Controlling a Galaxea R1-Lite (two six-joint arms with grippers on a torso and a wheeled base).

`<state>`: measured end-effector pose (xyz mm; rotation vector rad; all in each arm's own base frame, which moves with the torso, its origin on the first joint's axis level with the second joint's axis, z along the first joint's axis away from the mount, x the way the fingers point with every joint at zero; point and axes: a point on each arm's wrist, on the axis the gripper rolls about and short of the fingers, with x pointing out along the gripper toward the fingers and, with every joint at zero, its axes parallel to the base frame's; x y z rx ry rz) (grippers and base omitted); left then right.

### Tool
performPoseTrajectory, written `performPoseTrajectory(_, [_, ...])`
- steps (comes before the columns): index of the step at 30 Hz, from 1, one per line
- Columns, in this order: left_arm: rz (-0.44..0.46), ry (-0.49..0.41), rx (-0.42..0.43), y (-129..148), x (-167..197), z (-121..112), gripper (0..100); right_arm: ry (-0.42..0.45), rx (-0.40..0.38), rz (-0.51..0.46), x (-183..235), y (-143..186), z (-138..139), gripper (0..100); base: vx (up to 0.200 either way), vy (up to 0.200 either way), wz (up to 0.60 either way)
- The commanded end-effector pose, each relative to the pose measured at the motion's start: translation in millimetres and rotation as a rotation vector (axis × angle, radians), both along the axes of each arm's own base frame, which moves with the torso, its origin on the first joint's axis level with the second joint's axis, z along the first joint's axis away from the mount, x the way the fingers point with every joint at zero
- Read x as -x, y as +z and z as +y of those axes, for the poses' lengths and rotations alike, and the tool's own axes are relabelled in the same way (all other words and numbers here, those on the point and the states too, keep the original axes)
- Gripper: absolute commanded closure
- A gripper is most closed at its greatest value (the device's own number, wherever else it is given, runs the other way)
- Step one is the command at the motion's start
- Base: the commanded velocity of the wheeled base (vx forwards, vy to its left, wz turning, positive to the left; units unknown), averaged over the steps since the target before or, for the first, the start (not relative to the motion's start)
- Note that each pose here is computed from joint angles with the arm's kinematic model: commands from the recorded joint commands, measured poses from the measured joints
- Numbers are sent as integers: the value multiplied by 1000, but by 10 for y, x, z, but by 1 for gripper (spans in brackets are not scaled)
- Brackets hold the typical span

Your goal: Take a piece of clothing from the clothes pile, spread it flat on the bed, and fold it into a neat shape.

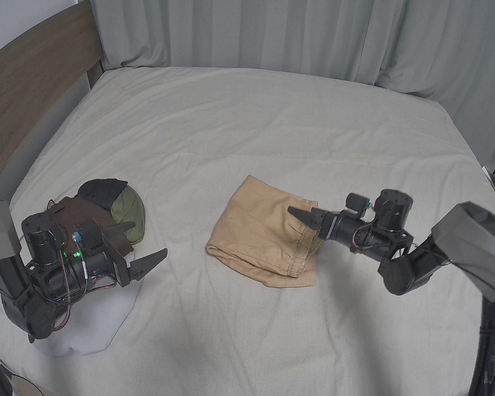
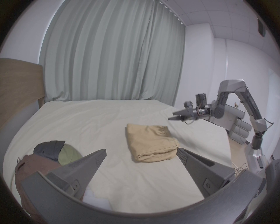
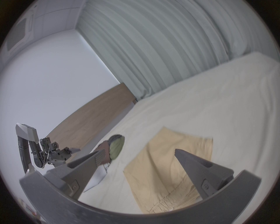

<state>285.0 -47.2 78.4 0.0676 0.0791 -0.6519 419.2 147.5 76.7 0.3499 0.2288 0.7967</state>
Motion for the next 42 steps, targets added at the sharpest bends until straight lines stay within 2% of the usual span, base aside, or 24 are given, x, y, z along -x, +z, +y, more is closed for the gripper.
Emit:
performPoseTrajectory(1, [-158,-202,20,490,496,-250,0,-49,42,-265,705,1095,-397,0,0,0,0])
performPoseTrajectory(4, [-201,-252,32,611,659,-330,0,-90,118,-327,922,1163,-602,0,0,0,0])
performPoseTrajectory(5, [-240,-285,46,714,786,-373,0,-127,174,-376,1120,1209,-772,0,0,0,0])
performPoseTrajectory(7, [-273,-314,62,800,924,-394,0,-149,215,-430,1387,1261,-907,0,0,0,0])
performPoseTrajectory(9, [-302,-339,71,859,1079,-387,0,-167,228,-484,1693,1311,-992,0,0,0,0])
performPoseTrajectory(10, [-303,-339,71,861,1091,-385,0,-169,229,-486,1717,1310,-999,0,0,0,0])
performPoseTrajectory(13, [-371,-351,97,979,1402,-289,0,-189,220,-566,2322,1323,-1103,0,0,0,0])
performPoseTrajectory(14, [-371,-351,97,979,1402,-289,0,-189,220,-566,2322,1323,-1103,0,0,0,0])
performPoseTrajectory(15, [-409,-330,106,1035,1542,-210,0,-203,213,-607,2643,1317,-1160,0,0,0,0])
performPoseTrajectory(17, [-425,-268,120,1075,1664,-118,0,-216,204,-654,2948,1311,-1207,0,0,0,0])
performPoseTrajectory(18, [-429,-209,132,1094,1721,-55,0,-219,197,-700,3113,1319,-1226,0,0,0,0])
performPoseTrajectory(21, [-435,-77,163,1121,1848,81,0,-235,184,-805,3444,1325,-1267,0,0,0,0])
performPoseTrajectory(22, [-435,-77,163,1121,1848,81,0,-235,184,-805,3444,1325,-1267,0,0,0,0])
performPoseTrajectory(23, [-451,8,178,1146,1944,167,0,-249,169,-877,3658,1328,-1296,0,0,0,0])
performPoseTrajectory(25, [-465,67,183,1160,2036,226,0,-272,158,-928,3822,1307,-1321,0,0,0,0])
performPoseTrajectory(29, [-428,133,151,1042,2213,299,0,-319,183,-939,4068,1100,-1356,0,0,0,0])
performPoseTrajectory(32, [-389,162,134,933,2353,333,0,-323,183,-929,4265,965,-1369,0,0,0,0])
performPoseTrajectory(37, [-345,200,123,774,2598,371,0,-330,201,-848,4506,608,-1386,0,0,0,0])
performPoseTrajectory(39, [-336,219,120,692,2716,385,0,-367,208,-797,4516,522,-1395,0,0,0,0])
performPoseTrajectory(42, [-327,223,126,528,2911,400,0,-480,208,-726,4466,511,-1416,0,0,0,0])
